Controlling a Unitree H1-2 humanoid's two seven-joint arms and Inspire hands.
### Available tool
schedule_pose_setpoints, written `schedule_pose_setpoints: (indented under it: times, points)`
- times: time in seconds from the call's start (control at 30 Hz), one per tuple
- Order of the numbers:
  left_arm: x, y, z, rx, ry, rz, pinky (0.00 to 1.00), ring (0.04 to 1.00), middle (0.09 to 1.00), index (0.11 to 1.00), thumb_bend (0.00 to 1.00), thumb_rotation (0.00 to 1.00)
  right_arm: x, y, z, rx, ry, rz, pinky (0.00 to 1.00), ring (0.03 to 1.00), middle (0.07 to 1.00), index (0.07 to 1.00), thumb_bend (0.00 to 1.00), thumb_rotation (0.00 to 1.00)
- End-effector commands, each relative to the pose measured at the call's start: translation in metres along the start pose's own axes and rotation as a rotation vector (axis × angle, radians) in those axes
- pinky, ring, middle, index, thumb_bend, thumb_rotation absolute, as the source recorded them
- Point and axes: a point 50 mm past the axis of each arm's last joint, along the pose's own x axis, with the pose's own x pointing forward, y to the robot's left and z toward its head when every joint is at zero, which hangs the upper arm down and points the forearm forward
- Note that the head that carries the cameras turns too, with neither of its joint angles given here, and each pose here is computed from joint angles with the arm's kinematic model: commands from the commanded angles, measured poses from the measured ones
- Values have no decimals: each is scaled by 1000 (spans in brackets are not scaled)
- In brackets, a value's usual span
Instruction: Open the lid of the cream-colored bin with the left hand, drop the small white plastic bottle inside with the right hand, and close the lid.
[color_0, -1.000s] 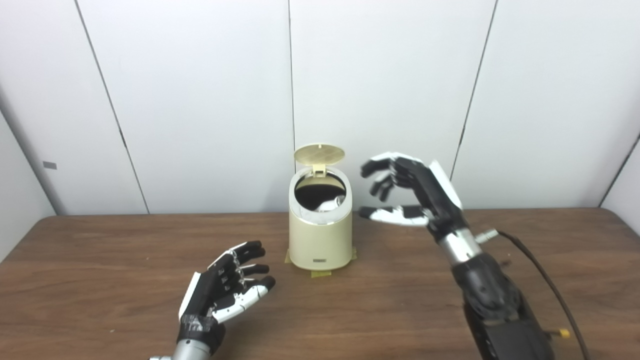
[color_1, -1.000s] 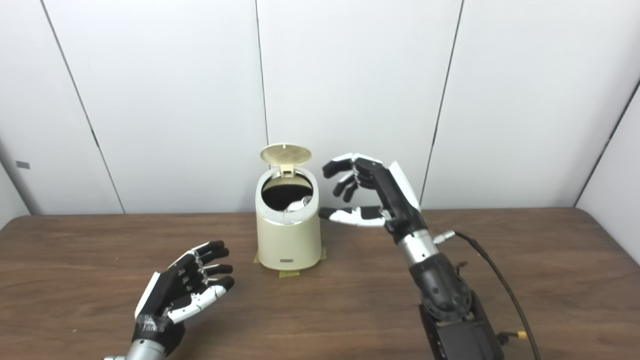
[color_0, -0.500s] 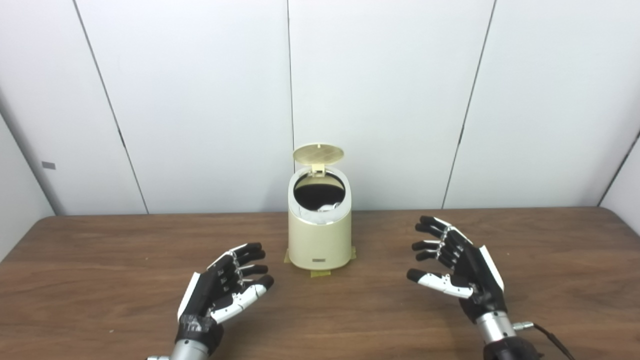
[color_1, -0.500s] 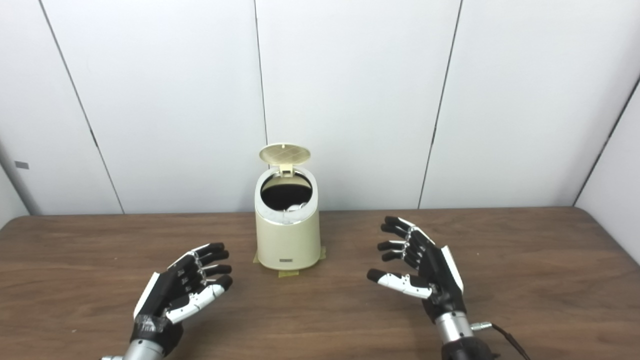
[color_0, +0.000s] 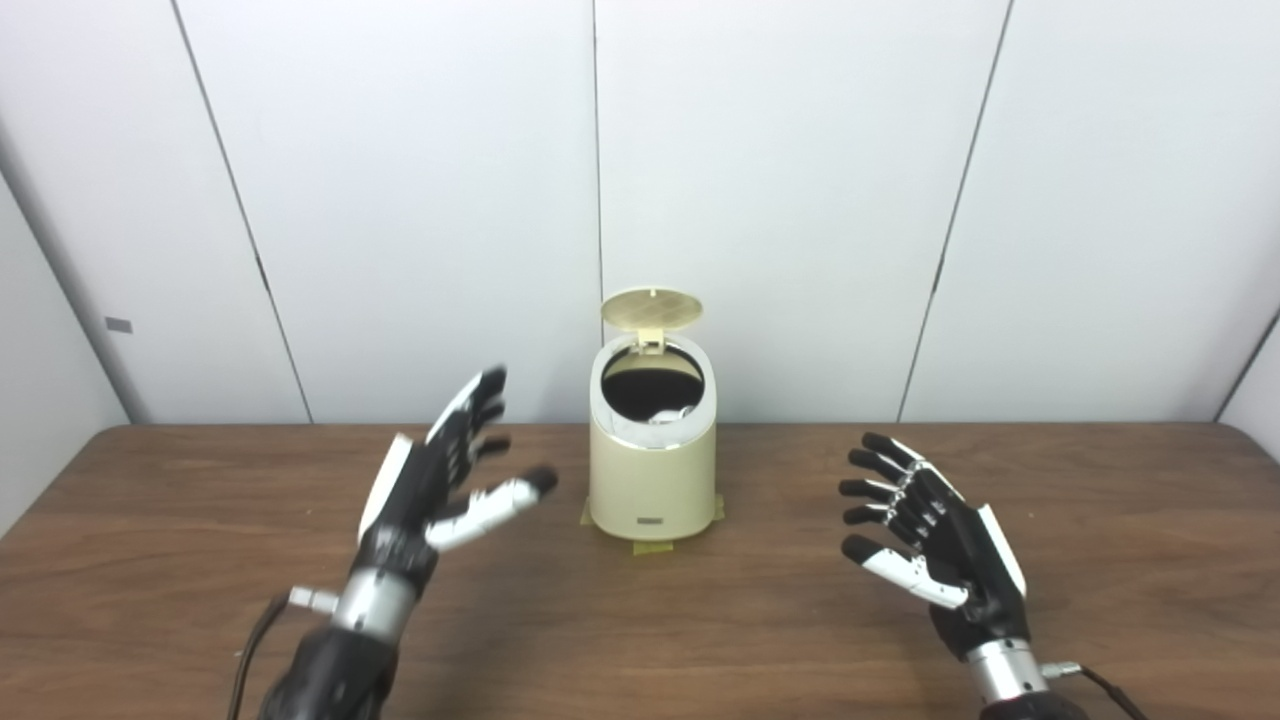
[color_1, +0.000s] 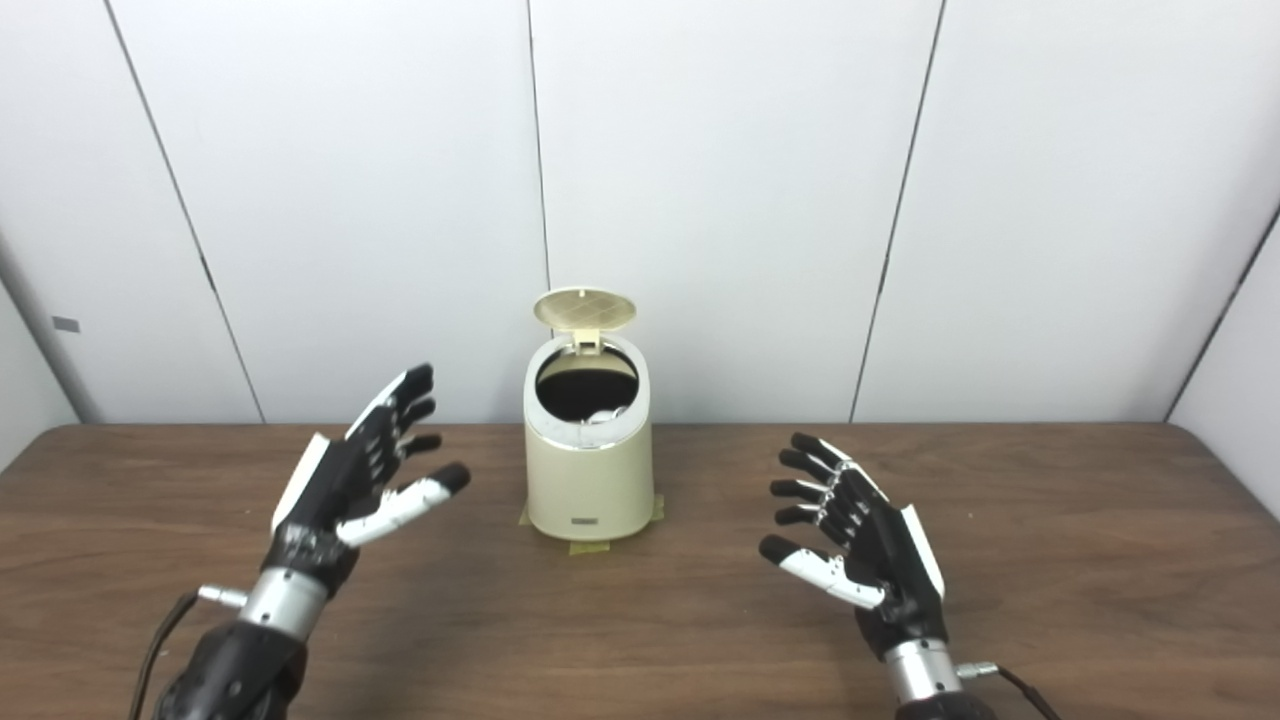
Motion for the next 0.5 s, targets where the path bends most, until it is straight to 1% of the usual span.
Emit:
schedule_pose_setpoints:
  times: [0.0, 0.07, 0.1, 0.27, 0.3, 0.47]
  points:
    - [28, 2, 22, 15, -57, -2, 873, 966, 981, 985, 1000, 453, 9, 1, 12, 11, -62, 3, 561, 685, 792, 811, 858, 296]
    - [43, 2, 28, 16, -66, -13, 868, 970, 984, 982, 992, 421, 9, 3, 14, 14, -63, 7, 553, 678, 787, 805, 857, 294]
    - [51, 1, 30, 28, -75, -19, 887, 983, 989, 980, 985, 400, 9, 3, 14, 15, -63, 7, 555, 680, 791, 807, 851, 287]
    - [80, -4, 42, 87, -86, -42, 950, 1000, 1000, 988, 958, 378, 9, 5, 15, 17, -66, 11, 547, 679, 789, 801, 842, 271]
    - [85, -7, 44, 107, -86, -50, 966, 1000, 1000, 994, 968, 378, 9, 6, 16, 18, -67, 12, 544, 679, 789, 800, 841, 272]
    - [107, -17, 51, 184, -83, -80, 973, 1000, 1000, 1000, 971, 379, 9, 6, 18, 7, -64, 6, 537, 674, 782, 793, 845, 272]
